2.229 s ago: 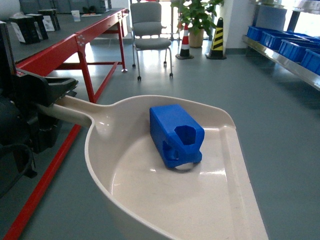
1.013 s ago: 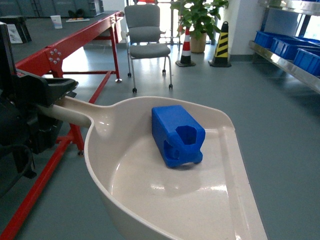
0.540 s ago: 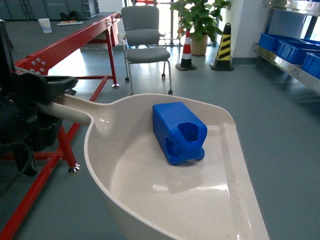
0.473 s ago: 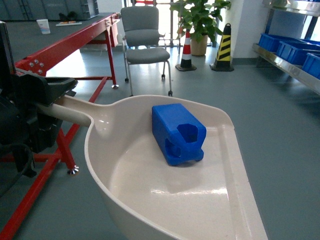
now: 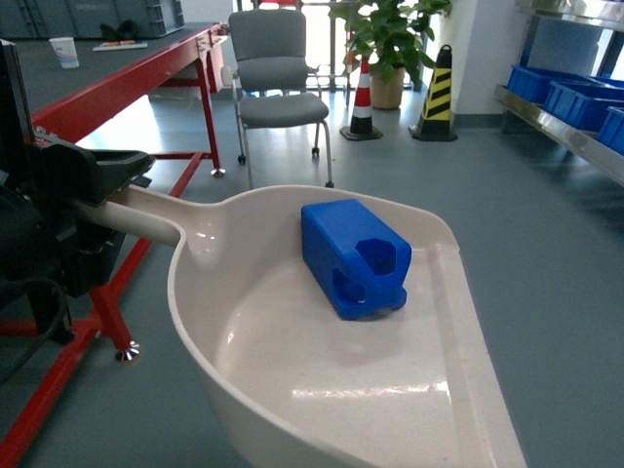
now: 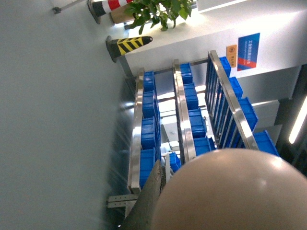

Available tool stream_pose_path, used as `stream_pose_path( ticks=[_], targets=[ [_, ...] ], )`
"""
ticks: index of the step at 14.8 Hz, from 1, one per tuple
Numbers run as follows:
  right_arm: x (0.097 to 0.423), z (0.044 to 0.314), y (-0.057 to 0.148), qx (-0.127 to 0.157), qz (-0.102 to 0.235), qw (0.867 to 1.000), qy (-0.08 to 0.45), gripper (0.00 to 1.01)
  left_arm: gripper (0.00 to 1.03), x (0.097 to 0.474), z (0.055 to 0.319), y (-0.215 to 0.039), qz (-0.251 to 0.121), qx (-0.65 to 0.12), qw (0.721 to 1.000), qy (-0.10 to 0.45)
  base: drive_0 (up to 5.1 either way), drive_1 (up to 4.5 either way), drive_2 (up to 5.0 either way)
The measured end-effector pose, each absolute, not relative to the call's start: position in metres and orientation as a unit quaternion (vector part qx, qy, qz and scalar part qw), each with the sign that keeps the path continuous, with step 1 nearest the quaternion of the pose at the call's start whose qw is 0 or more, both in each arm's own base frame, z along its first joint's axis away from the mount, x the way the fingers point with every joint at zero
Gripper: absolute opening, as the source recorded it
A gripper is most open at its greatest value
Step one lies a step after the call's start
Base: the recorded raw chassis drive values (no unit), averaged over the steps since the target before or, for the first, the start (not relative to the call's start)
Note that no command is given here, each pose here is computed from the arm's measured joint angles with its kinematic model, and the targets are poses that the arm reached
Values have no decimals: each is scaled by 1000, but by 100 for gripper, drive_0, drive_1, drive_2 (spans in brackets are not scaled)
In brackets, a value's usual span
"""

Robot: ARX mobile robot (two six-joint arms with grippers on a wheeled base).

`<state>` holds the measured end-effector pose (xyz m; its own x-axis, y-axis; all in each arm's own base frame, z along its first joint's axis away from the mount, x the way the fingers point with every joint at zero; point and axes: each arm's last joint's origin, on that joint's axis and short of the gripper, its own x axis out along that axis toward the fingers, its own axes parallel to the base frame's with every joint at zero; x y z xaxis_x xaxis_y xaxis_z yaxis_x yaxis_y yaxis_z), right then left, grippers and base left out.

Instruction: Place part in tray to right shelf

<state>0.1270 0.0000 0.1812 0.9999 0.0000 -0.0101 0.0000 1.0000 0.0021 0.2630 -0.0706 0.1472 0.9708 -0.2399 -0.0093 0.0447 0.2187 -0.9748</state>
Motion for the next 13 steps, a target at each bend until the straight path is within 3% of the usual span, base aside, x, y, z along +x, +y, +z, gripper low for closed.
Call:
stream_pose_path(
  ticks=[6,13],
  targets=[
    [127,182,0,1,0,1000,4,98,12,263,148,-70,-93,-619,777,76,-10,-10,-10],
    [127,181,0,1,0,1000,4,98,12,263,148,-71,-93,-618,776,76,-157,-157,-157]
  ],
)
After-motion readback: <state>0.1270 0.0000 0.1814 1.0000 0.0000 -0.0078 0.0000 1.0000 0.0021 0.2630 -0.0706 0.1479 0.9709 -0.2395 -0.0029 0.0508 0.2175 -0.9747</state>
